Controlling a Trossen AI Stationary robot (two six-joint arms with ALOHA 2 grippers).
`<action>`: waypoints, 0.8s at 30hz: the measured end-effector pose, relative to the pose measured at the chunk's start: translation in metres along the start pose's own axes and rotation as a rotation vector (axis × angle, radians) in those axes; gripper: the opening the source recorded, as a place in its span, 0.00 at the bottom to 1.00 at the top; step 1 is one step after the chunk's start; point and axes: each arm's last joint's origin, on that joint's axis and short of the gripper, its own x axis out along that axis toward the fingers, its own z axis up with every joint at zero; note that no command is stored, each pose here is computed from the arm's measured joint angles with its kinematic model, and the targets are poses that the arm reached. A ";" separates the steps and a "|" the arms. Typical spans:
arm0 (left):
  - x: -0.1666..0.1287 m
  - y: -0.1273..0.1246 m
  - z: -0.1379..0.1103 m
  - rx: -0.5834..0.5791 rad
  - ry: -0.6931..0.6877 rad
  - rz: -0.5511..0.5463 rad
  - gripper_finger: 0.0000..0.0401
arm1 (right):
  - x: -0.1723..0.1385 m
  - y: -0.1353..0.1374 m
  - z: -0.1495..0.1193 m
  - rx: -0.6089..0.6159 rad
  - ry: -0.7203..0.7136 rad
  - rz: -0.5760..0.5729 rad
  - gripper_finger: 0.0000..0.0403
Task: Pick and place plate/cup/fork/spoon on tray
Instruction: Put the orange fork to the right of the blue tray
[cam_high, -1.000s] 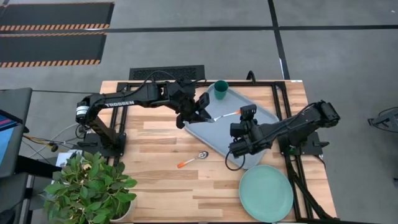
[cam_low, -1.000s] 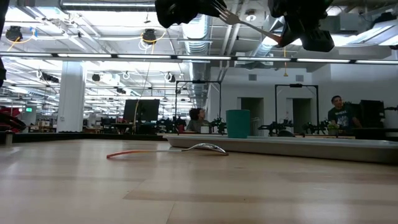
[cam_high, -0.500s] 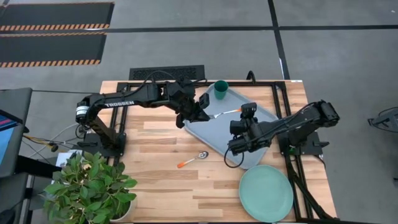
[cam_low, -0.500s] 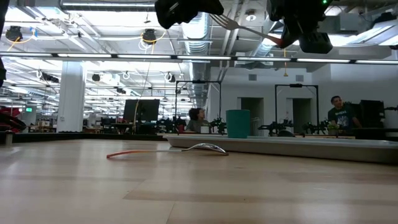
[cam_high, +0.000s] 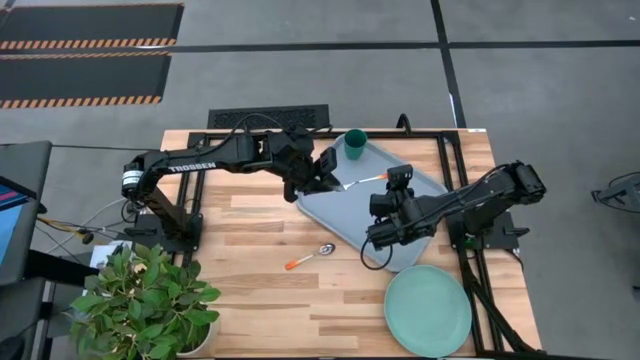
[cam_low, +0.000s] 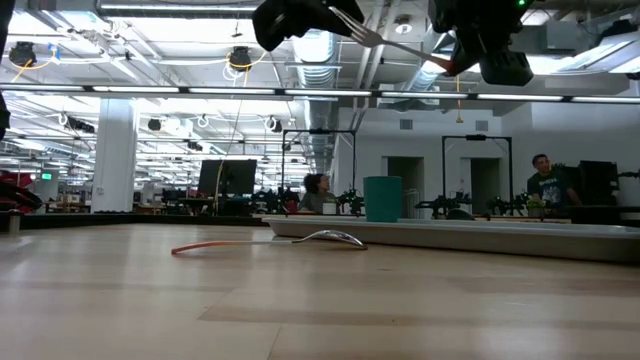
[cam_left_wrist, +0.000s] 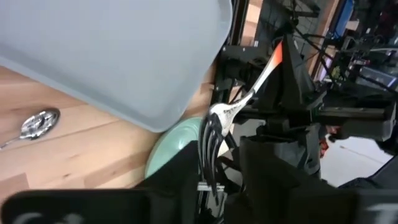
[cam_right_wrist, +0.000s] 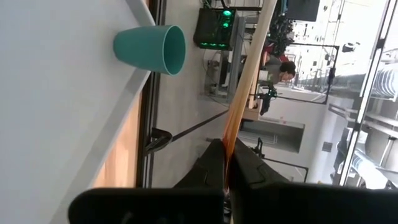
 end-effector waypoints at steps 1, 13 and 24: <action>0.000 0.000 0.000 -0.011 0.000 0.000 0.32 | 0.000 0.000 0.000 0.000 0.000 -0.002 0.03; 0.000 -0.002 0.001 -0.086 -0.038 -0.020 0.36 | 0.000 0.000 0.003 0.033 -0.011 -0.001 0.03; 0.000 -0.001 -0.001 -0.081 -0.010 -0.010 0.15 | 0.001 0.000 0.003 0.021 -0.009 -0.004 0.03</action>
